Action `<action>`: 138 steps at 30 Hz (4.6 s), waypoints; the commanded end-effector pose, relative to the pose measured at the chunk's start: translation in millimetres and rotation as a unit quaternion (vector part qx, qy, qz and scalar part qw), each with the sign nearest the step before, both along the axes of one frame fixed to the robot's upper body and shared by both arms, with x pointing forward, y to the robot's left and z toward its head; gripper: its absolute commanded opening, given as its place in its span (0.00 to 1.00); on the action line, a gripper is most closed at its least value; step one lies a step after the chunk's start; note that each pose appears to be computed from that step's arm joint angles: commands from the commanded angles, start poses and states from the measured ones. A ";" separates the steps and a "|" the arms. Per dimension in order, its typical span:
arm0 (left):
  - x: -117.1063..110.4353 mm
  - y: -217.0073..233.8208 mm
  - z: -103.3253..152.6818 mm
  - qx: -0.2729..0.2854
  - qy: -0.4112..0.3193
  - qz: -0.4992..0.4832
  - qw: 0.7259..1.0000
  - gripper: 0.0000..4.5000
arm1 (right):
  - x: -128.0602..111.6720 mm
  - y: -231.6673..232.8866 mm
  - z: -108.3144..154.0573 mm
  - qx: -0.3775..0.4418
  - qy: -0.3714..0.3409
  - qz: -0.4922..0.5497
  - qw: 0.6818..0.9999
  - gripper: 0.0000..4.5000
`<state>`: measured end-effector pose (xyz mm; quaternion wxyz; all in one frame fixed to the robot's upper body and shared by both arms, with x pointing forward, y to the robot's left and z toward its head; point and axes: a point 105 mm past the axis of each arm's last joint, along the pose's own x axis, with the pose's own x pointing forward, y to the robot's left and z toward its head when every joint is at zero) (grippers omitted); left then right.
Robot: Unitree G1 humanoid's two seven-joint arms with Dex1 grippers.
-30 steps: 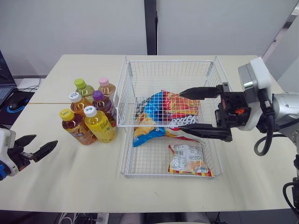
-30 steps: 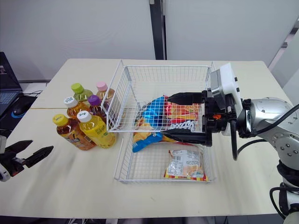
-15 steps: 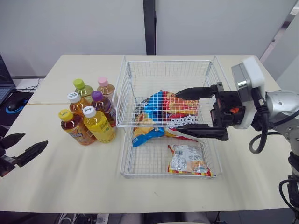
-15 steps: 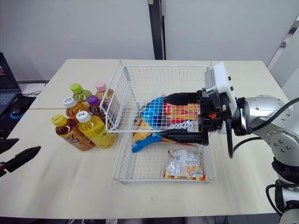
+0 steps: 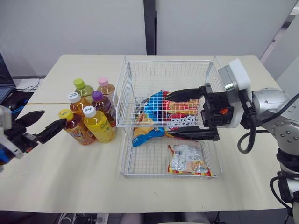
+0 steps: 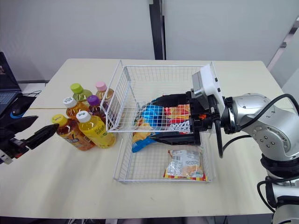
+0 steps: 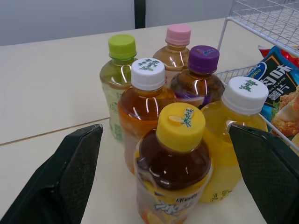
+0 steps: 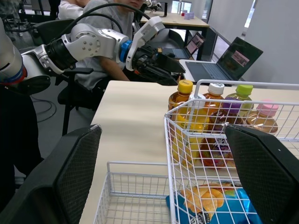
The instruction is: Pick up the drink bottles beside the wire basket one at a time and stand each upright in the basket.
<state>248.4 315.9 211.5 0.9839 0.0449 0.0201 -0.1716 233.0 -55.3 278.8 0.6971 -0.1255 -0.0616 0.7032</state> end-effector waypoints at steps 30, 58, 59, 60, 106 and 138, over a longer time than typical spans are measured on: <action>26.7 -9.2 -4.7 0.008 -0.042 0.019 0.999 0.88 | -6.6 5.3 8.4 0.010 -0.014 0.001 1.000 1.00; -1.6 -18.5 42.1 0.017 -0.051 -0.030 0.998 0.30 | -0.9 8.7 11.3 0.029 -0.015 -0.006 0.999 1.00; -4.4 -15.8 48.3 0.024 -0.053 -0.029 0.998 0.30 | -0.3 9.1 11.1 0.030 -0.016 -0.005 0.999 1.00; -7.0 -13.0 53.8 0.033 -0.053 -0.029 0.998 0.30 | 0.3 9.4 11.0 0.031 -0.016 -0.005 0.999 1.00; 44.6 -169.6 255.3 0.059 -0.134 -0.452 0.880 0.30 | 22.0 -9.8 24.0 0.033 -0.086 -0.111 0.990 1.00; 93.7 -282.8 225.5 0.073 -0.156 -0.538 0.825 0.30 | -10.7 -112.0 78.9 0.000 -0.082 -0.280 0.956 1.00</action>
